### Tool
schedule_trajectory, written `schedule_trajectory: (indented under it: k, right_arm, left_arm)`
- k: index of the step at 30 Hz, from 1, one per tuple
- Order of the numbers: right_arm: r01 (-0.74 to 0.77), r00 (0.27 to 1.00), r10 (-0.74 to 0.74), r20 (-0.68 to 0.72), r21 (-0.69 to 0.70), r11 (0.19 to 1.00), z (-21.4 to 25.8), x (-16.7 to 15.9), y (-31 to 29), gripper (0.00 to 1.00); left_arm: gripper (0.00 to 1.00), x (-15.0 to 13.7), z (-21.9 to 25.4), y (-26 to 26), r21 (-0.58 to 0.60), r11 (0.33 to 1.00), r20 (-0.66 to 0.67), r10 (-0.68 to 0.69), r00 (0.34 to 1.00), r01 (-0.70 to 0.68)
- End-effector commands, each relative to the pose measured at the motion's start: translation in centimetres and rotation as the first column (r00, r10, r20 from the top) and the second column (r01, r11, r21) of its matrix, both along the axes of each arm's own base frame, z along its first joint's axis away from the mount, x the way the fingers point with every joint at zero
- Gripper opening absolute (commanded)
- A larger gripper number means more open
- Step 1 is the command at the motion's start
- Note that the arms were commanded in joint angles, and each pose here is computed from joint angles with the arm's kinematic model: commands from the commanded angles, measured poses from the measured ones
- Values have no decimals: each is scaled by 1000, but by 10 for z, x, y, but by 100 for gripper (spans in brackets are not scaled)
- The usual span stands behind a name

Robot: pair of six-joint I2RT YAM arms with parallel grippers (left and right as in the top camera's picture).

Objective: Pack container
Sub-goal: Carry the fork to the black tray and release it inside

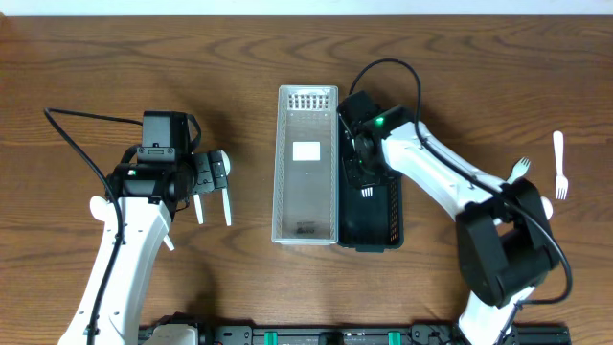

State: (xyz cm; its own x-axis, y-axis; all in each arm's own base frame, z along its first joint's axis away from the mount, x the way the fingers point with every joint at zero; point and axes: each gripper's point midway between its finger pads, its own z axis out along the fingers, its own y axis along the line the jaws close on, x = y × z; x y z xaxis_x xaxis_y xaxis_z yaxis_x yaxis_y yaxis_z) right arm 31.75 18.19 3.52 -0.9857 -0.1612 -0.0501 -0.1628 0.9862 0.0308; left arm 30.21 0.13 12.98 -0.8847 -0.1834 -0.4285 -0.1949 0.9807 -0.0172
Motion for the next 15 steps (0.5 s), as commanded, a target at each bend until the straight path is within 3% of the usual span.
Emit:
schedule_trajectory:
  k: [1, 3, 9, 12, 15]
  right_arm:
    - [12, 1000, -12, 23, 11, 1000, 2, 5, 5, 33]
    - [12, 999, -13, 43, 22, 1000, 8, 10, 7, 44]
    - [61, 984, -74, 165, 83, 995, 71, 40, -4, 50]
    - [192, 939, -220, 265, 130, 973, 116, 61, -40, 58]
    - [419, 835, -444, 326, 147, 896, 145, 72, -108, 69]
  left_arm:
    - [98, 4, 6, 2, 4, 1000, 15, -1, 1000, 1]
    - [98, 4, 6, 2, 4, 1000, 15, -2, 1000, 2]
    - [98, 4, 6, 2, 5, 1000, 15, -2, 1000, 1]
    - [98, 4, 6, 2, 5, 1000, 15, -2, 1000, 1]
    - [98, 4, 6, 2, 4, 1000, 15, -1, 1000, 1]
